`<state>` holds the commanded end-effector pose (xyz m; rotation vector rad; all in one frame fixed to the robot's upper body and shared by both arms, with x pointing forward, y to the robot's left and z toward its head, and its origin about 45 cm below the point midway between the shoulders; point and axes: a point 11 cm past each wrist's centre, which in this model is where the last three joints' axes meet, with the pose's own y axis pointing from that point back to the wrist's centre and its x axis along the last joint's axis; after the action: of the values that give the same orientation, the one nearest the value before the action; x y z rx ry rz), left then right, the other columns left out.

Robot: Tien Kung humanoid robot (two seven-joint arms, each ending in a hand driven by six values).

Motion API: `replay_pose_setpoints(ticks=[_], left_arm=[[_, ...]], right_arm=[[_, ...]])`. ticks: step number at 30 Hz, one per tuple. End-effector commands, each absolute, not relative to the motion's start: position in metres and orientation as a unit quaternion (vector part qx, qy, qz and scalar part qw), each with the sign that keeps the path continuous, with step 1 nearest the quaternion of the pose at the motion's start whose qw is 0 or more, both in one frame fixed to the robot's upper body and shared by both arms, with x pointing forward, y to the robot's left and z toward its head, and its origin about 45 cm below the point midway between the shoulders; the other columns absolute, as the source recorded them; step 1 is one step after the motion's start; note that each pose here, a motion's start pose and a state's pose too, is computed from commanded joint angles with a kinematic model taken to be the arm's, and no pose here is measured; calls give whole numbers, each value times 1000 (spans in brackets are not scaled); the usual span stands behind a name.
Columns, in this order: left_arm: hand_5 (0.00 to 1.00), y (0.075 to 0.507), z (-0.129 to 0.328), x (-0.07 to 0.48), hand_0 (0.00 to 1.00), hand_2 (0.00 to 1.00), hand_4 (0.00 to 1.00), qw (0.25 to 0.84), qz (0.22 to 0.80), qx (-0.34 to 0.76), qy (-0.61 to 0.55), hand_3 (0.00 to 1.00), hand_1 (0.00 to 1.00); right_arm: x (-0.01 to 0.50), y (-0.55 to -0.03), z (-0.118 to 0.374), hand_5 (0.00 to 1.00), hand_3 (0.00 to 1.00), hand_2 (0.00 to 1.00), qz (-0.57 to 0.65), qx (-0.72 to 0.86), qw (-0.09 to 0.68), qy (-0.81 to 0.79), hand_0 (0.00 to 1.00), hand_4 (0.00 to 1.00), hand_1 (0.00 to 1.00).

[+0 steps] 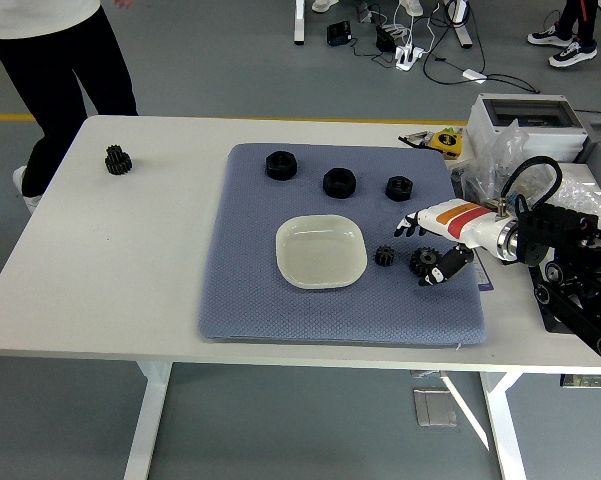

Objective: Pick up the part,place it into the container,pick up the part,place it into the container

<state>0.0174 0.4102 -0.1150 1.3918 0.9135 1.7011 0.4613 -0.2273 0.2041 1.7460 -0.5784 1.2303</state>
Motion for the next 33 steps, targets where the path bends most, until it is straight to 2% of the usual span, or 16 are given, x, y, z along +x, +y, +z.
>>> replay_pose_setpoints(ticks=[15, 16, 33], left_arm=[[587, 412, -114, 21, 683, 744, 707, 378, 660, 544, 353, 594, 711], [584, 412, -114, 21, 682, 743, 705, 378, 660, 544, 353, 594, 711], [587, 411, -114, 24, 681, 744, 704, 380, 659, 546, 351, 594, 710]], right_arm=[[473, -240, 193, 278, 737, 682, 473, 701, 470, -254, 576, 998, 635], [473, -241, 192, 280, 661, 674, 471, 700, 472, -255, 570, 998, 629], [470, -244, 179, 267, 596, 649, 471, 697, 472, -264, 533, 939, 607]])
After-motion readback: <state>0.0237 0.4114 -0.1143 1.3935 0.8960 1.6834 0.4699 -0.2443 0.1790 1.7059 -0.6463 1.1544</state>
